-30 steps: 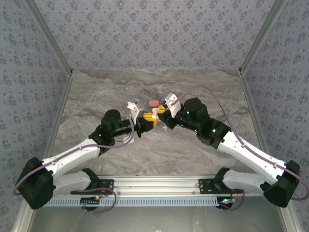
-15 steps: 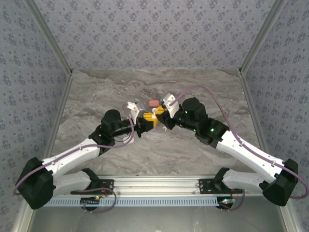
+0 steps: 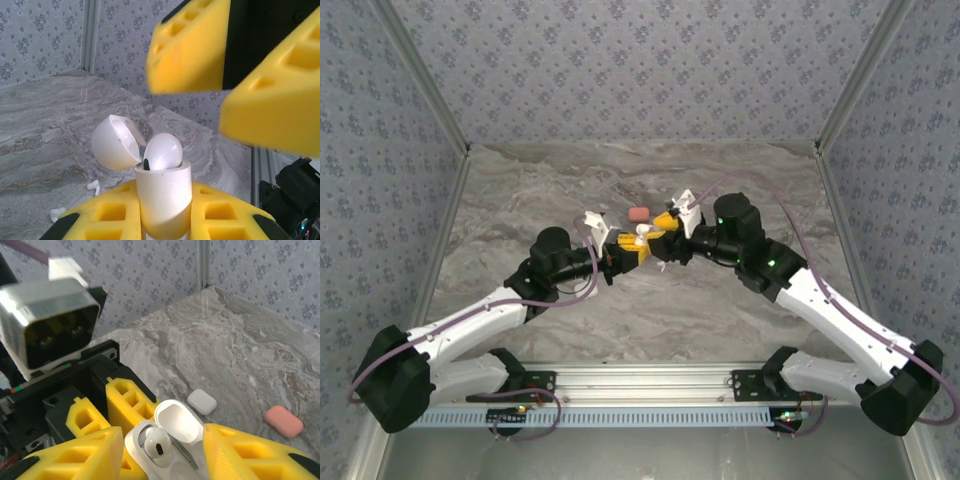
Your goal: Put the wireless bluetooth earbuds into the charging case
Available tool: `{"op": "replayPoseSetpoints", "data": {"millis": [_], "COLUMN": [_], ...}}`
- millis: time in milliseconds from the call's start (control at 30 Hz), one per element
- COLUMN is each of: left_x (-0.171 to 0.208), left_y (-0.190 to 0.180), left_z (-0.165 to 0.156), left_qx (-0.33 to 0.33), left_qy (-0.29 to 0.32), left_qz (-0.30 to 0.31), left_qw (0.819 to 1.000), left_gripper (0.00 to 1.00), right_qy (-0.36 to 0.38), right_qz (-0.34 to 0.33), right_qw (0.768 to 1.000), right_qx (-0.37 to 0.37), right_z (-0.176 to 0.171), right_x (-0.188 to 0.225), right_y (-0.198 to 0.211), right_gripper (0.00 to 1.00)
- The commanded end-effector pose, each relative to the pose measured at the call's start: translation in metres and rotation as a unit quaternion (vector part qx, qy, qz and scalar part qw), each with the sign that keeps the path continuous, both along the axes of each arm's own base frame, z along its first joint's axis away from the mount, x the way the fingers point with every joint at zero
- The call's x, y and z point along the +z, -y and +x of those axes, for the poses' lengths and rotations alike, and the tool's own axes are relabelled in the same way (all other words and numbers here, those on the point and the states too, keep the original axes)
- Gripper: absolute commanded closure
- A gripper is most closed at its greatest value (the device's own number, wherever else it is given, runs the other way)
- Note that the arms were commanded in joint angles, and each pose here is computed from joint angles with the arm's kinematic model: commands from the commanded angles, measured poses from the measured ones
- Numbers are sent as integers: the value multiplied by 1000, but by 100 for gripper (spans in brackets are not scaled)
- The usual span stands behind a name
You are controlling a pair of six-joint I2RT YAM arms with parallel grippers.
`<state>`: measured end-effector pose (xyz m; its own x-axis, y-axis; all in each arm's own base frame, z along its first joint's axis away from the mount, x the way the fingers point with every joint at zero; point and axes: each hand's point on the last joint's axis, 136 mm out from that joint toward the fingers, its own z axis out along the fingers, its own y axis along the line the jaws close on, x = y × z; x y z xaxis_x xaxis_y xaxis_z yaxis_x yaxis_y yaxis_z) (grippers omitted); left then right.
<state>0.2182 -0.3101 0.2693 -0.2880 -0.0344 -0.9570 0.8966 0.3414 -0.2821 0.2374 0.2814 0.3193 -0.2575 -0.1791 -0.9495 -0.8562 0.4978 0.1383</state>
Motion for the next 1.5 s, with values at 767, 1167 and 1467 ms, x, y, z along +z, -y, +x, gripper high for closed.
{"op": "replayPoseSetpoints", "data": {"millis": [767, 1167, 1467], "left_x": [19, 21, 20], "left_y": [-49, -48, -48], "left_z": [9, 8, 9], "left_qx": [129, 125, 126], "left_qy": [61, 61, 61], "left_qz": [6, 3, 4], "left_qw": [990, 990, 990], "left_gripper": [100, 100, 100], "right_qy": [-309, -340, -336], "right_qz": [-176, -239, -257], "right_qw": [917, 891, 888], "right_qx": [-180, -185, -178], "right_z": [65, 82, 88], "right_x": [-209, -272, -286], "right_y": [53, 32, 22], "right_gripper": [53, 55, 58]}}
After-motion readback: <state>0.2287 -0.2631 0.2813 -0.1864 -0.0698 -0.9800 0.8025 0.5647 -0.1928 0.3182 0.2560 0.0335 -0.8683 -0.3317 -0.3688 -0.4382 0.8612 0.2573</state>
